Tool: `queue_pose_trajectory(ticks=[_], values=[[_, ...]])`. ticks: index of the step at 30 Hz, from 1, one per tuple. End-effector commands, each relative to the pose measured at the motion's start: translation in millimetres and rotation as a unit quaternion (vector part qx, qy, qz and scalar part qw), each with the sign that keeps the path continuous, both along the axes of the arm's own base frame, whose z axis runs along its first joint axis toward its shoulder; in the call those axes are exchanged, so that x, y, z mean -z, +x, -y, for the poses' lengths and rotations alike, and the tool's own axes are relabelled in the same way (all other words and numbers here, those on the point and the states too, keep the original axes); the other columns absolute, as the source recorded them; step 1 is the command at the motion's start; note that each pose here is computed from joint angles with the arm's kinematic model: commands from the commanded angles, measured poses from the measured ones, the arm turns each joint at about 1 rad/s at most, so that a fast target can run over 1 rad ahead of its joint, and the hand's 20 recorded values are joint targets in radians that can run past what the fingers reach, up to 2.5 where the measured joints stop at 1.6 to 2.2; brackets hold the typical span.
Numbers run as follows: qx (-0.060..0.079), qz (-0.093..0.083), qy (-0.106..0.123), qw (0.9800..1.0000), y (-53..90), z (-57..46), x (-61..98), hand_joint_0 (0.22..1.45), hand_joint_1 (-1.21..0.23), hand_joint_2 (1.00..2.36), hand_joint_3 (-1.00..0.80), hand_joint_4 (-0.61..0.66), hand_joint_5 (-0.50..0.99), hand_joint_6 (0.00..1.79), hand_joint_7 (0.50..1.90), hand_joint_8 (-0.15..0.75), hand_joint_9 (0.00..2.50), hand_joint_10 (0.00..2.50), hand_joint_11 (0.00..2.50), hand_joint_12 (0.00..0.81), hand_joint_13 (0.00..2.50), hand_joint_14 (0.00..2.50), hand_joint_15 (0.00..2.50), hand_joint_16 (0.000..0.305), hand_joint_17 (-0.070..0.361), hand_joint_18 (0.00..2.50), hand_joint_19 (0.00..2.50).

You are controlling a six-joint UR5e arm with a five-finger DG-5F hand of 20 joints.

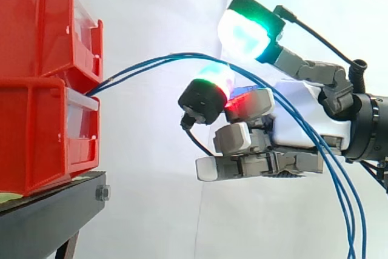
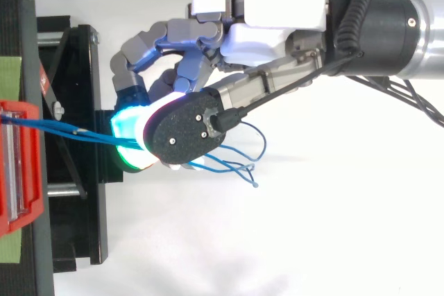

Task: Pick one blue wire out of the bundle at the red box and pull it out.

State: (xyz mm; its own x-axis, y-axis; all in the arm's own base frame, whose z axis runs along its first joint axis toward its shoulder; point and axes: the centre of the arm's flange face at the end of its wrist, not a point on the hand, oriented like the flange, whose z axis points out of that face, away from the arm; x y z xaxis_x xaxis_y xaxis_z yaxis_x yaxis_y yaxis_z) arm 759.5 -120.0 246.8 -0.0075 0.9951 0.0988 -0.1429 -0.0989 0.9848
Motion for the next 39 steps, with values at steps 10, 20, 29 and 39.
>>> queue_pose_trajectory(ticks=[10, 20, 29, 39], values=[[0.000, 0.000, 0.000, 1.0000, -0.2, -0.3, 0.5, 0.58, -0.76, 1.02, -0.21, 0.16, -0.18, 0.88, 1.07, 0.271, 1.03, 0.02, 1.18, 0.369, 0.91, 0.03, 0.93, 0.059, 0.133, 0.45, 0.50], [0.000, 0.000, 0.000, 1.0000, 0.0, -0.3, 0.4, 0.61, -0.77, 1.02, -0.11, 0.17, -0.19, 0.85, 1.03, 0.273, 1.00, 0.02, 1.14, 0.370, 0.91, 0.03, 0.92, 0.060, 0.136, 0.46, 0.50], [0.000, 0.000, 0.000, 1.0000, 0.0, -0.3, 0.4, 0.60, -0.78, 1.02, -0.29, 0.24, -0.17, 0.80, 1.04, 0.265, 1.00, 0.02, 1.16, 0.364, 0.90, 0.03, 0.92, 0.059, 0.132, 0.44, 0.50], [0.000, -0.001, 0.001, 1.0000, -0.5, -0.2, 1.3, 0.59, -0.61, 1.01, -0.40, 0.19, -0.16, 0.84, 1.05, 0.266, 1.03, 0.02, 1.15, 0.358, 0.91, 0.03, 0.92, 0.058, 0.131, 0.44, 0.51]])
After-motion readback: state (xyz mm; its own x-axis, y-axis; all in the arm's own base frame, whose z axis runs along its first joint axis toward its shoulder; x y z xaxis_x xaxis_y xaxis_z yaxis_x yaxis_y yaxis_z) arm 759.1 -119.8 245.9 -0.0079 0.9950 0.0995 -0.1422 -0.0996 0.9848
